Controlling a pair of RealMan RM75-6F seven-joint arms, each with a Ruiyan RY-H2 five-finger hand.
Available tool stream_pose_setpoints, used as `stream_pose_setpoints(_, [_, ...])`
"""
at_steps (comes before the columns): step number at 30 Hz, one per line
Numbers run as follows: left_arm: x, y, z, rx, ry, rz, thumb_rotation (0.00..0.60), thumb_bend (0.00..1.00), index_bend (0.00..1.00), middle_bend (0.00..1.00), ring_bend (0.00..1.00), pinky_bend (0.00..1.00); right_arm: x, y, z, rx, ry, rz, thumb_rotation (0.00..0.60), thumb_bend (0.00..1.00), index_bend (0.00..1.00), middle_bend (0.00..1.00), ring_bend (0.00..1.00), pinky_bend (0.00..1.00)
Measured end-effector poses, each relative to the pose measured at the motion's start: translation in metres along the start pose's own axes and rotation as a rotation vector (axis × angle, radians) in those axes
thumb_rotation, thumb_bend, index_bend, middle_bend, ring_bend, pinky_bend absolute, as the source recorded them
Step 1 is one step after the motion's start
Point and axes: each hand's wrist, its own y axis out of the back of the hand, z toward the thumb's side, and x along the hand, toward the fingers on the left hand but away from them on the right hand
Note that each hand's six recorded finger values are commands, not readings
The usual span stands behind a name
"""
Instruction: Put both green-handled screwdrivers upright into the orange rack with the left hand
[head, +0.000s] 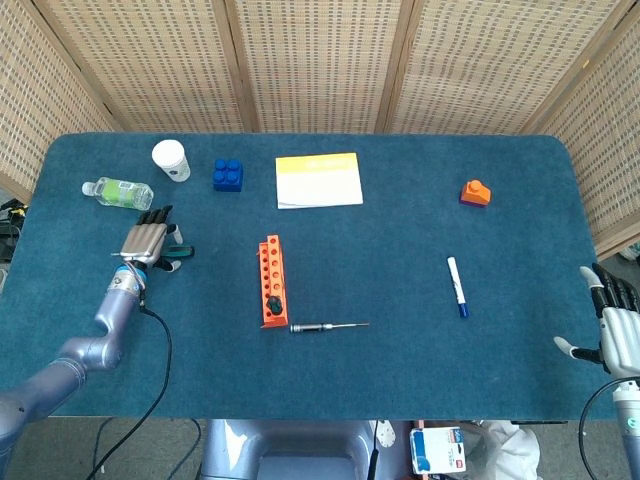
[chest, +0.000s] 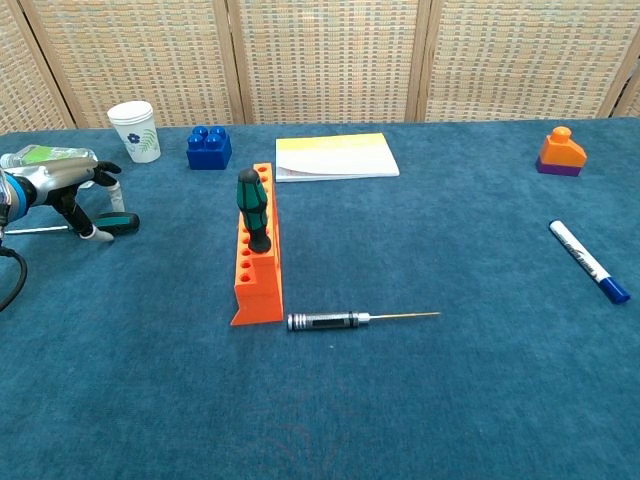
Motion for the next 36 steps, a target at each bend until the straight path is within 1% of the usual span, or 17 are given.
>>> stream_pose_setpoints(3, [0.001, -0.002, -0.002, -0.019, 0.007, -0.007, 0.600, 0.27, 0.51, 0.00, 0.00, 0.00, -0.001, -0.001, 0.000, 0.001, -0.001, 0.003, 0.600, 0.00, 0.00, 0.00, 0.00, 0.00])
stream_pose_setpoints(7, [0.002, -0.002, -0.001, -0.044, 0.006, -0.009, 0.600, 0.29, 0.60, 0.00, 0.00, 0.00, -0.001, -0.001, 0.000, 0.000, 0.000, 0.002, 0.600, 0.00, 0.00, 0.00, 0.00, 0.00])
stream_pose_setpoints(9, [0.001, 0.000, -0.001, -0.060, 0.002, -0.003, 0.600, 0.30, 0.62, 0.00, 0.00, 0.00, 0.000, -0.001, 0.000, -0.001, 0.000, 0.002, 0.600, 0.00, 0.00, 0.00, 0.00, 0.00])
stream_pose_setpoints(14, [-0.002, 0.016, 0.003, -0.114, -0.026, 0.037, 0.600, 0.31, 0.63, 0.00, 0.00, 0.00, 0.000, 0.000, 0.001, -0.006, 0.003, 0.002, 0.600, 0.00, 0.00, 0.00, 0.00, 0.00])
stream_pose_setpoints(18, [-0.011, 0.034, 0.013, -0.190, -0.077, 0.070, 0.600, 0.32, 0.64, 0.00, 0.00, 0.00, 0.001, 0.001, 0.002, -0.010, 0.006, 0.001, 0.600, 0.00, 0.00, 0.00, 0.00, 0.00])
stream_pose_setpoints(24, [-0.038, 0.068, 0.040, -0.391, -0.193, 0.110, 0.600, 0.32, 0.66, 0.00, 0.00, 0.00, 0.002, 0.002, 0.002, -0.016, 0.009, -0.002, 0.600, 0.00, 0.00, 0.00, 0.00, 0.00])
stream_pose_setpoints(27, [-0.055, 0.088, 0.055, -0.517, -0.257, 0.123, 0.600, 0.36, 0.66, 0.00, 0.00, 0.00, 0.002, 0.003, 0.003, -0.021, 0.010, -0.003, 0.600, 0.00, 0.00, 0.00, 0.00, 0.00])
stream_pose_setpoints(28, [-0.063, 0.096, 0.063, -0.578, -0.290, 0.126, 0.600, 0.37, 0.67, 0.00, 0.00, 0.00, 0.002, 0.003, 0.003, -0.024, 0.011, -0.004, 0.600, 0.00, 0.00, 0.00, 0.00, 0.00])
stream_pose_setpoints(31, [-0.085, 0.118, 0.081, -0.716, -0.374, 0.129, 0.600, 0.37, 0.67, 0.00, 0.00, 0.00, 0.003, 0.004, 0.003, -0.029, 0.013, -0.006, 0.600, 0.00, 0.00, 0.00, 0.00, 0.00])
stream_pose_setpoints(33, [-0.099, 0.132, 0.092, -0.781, -0.426, 0.125, 0.600, 0.37, 0.67, 0.00, 0.00, 0.00, 0.003, 0.005, 0.002, -0.031, 0.013, -0.006, 0.600, 0.00, 0.00, 0.00, 0.00, 0.00])
stream_pose_setpoints(36, [-0.114, 0.145, 0.107, -0.839, -0.482, 0.111, 0.600, 0.37, 0.67, 0.00, 0.00, 0.00, 0.003, 0.006, 0.002, -0.036, 0.014, -0.006, 0.600, 0.00, 0.00, 0.00, 0.00, 0.00])
